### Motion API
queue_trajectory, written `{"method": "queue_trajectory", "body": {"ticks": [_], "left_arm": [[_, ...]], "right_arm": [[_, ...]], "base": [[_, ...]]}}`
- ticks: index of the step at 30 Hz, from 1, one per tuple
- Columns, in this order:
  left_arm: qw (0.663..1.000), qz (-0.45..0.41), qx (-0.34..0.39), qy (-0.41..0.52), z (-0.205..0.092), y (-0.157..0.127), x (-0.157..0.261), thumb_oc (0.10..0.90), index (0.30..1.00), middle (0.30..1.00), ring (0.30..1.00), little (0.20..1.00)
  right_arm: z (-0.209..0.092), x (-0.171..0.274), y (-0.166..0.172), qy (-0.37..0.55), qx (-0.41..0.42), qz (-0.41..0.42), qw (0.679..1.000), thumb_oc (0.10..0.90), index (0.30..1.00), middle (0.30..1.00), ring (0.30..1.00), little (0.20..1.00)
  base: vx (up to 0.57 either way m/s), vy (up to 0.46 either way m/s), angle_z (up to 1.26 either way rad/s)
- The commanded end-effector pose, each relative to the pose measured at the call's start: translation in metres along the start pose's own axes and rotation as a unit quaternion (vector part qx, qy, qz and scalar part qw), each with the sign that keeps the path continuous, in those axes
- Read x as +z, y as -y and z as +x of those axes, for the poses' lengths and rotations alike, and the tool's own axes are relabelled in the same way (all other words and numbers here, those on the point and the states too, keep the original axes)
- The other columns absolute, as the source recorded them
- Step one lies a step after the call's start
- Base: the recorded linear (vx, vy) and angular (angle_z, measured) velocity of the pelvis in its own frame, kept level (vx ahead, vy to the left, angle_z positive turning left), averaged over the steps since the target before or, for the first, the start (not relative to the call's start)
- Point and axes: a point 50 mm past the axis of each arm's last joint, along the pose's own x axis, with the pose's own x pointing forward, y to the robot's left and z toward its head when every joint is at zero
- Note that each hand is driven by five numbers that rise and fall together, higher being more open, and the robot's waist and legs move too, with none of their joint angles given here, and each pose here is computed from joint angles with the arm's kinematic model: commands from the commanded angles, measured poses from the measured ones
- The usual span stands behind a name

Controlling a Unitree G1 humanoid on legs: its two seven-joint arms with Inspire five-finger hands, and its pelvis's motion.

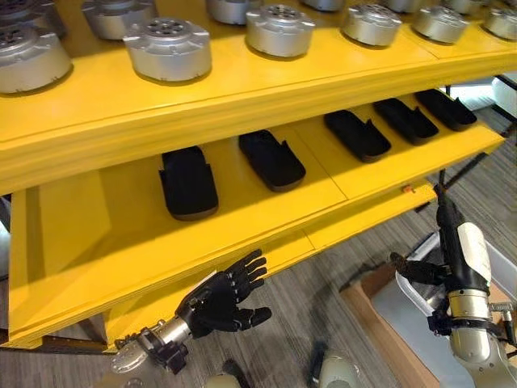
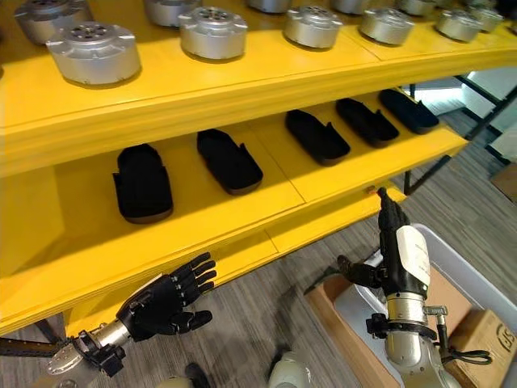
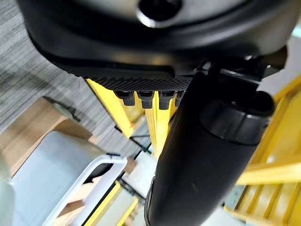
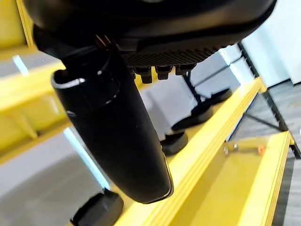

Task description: Move parts from the plastic box to the shelf.

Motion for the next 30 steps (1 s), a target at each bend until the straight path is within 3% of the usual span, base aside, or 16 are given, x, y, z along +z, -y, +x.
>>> {"method": "queue_trajectory", "body": {"ticks": [1,9,16,24,30], "left_arm": [[0.989,0.025,-0.081,0.122,0.010,0.023,0.032,0.900,1.000,1.000,1.000,1.000],[0.979,-0.024,-0.022,0.202,0.029,0.022,0.045,0.900,1.000,1.000,1.000,1.000],[0.970,-0.018,0.027,0.242,0.042,0.019,0.055,0.900,1.000,1.000,1.000,1.000],[0.976,-0.004,0.049,0.212,0.035,0.014,0.048,0.900,1.000,1.000,1.000,1.000],[0.973,-0.016,0.077,0.217,0.020,0.010,0.038,0.900,1.000,1.000,1.000,1.000]], "right_arm": [[0.034,0.032,0.027,0.096,-0.096,0.001,0.991,0.900,1.000,1.000,1.000,1.000],[0.050,0.067,0.026,0.204,-0.141,-0.033,0.968,0.900,1.000,1.000,1.000,1.000],[0.052,0.085,0.003,0.256,-0.064,0.019,0.964,0.900,1.000,1.000,1.000,1.000],[0.041,0.073,-0.008,0.212,-0.021,0.039,0.976,0.900,1.000,1.000,1.000,1.000],[0.023,0.065,-0.016,0.184,0.046,0.123,0.974,0.900,1.000,1.000,1.000,1.000]], "base": [[-0.02,-0.453,-0.74],[0.05,-0.435,-0.89],[0.11,-0.261,-0.66],[0.20,-0.003,-0.25],[0.29,0.194,-0.45]]}}
